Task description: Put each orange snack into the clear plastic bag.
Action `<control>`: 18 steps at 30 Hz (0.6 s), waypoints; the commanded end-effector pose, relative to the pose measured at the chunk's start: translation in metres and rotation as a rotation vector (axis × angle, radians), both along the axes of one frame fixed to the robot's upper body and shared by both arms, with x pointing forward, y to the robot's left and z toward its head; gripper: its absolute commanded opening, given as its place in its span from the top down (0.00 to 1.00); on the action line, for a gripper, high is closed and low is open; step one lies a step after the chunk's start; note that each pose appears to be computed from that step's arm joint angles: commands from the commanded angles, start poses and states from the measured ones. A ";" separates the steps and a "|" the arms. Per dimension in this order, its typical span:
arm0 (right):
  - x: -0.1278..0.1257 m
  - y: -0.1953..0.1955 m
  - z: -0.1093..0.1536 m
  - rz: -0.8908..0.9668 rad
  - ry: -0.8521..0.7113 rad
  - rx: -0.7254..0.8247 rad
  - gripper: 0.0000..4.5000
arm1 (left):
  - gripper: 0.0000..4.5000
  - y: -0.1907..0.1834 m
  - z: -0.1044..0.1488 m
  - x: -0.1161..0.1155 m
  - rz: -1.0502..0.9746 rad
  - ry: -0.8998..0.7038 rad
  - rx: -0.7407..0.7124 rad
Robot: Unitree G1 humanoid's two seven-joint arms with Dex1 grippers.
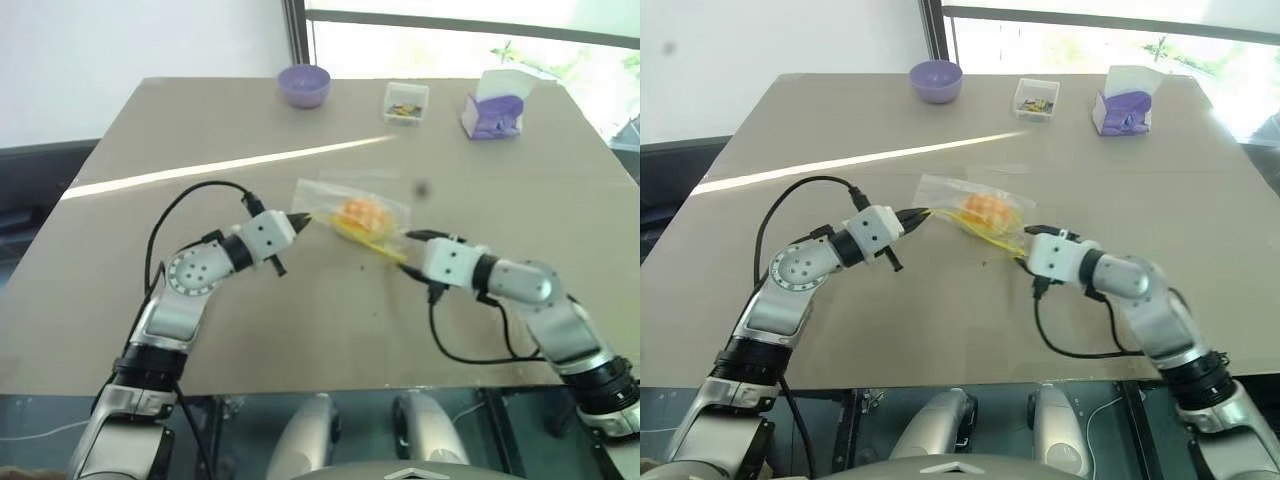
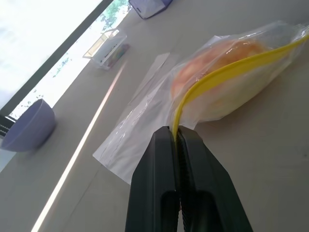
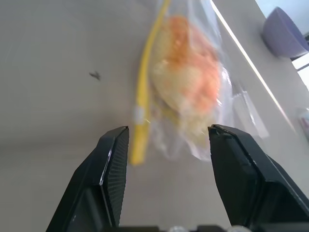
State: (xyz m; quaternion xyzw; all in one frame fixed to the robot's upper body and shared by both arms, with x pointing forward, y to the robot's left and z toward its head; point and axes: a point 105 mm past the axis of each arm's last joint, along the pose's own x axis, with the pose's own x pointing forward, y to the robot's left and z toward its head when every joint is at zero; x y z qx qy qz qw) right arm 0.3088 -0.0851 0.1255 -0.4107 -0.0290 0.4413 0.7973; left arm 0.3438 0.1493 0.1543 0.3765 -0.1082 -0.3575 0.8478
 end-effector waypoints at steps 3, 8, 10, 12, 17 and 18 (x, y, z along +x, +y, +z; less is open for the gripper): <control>-0.001 0.010 0.001 -0.020 -0.013 0.022 0.38 | 1.00 -0.006 0.012 -0.004 -0.024 -0.034 -0.017; 0.008 0.008 -0.004 -0.077 -0.021 0.032 0.38 | 1.00 -0.007 0.013 -0.005 -0.028 -0.033 -0.016; 0.013 0.007 -0.007 -0.100 -0.024 0.034 0.38 | 1.00 -0.007 0.013 -0.005 -0.028 -0.032 -0.016; 0.015 0.007 -0.011 -0.105 -0.026 0.020 0.50 | 1.00 -0.007 0.014 -0.006 -0.028 -0.033 -0.016; 0.020 0.010 -0.017 -0.119 -0.025 0.028 0.99 | 1.00 -0.008 0.014 -0.006 -0.028 -0.032 -0.018; 0.021 0.010 -0.016 -0.123 -0.028 0.034 0.99 | 1.00 -0.008 0.014 -0.006 -0.028 -0.031 -0.019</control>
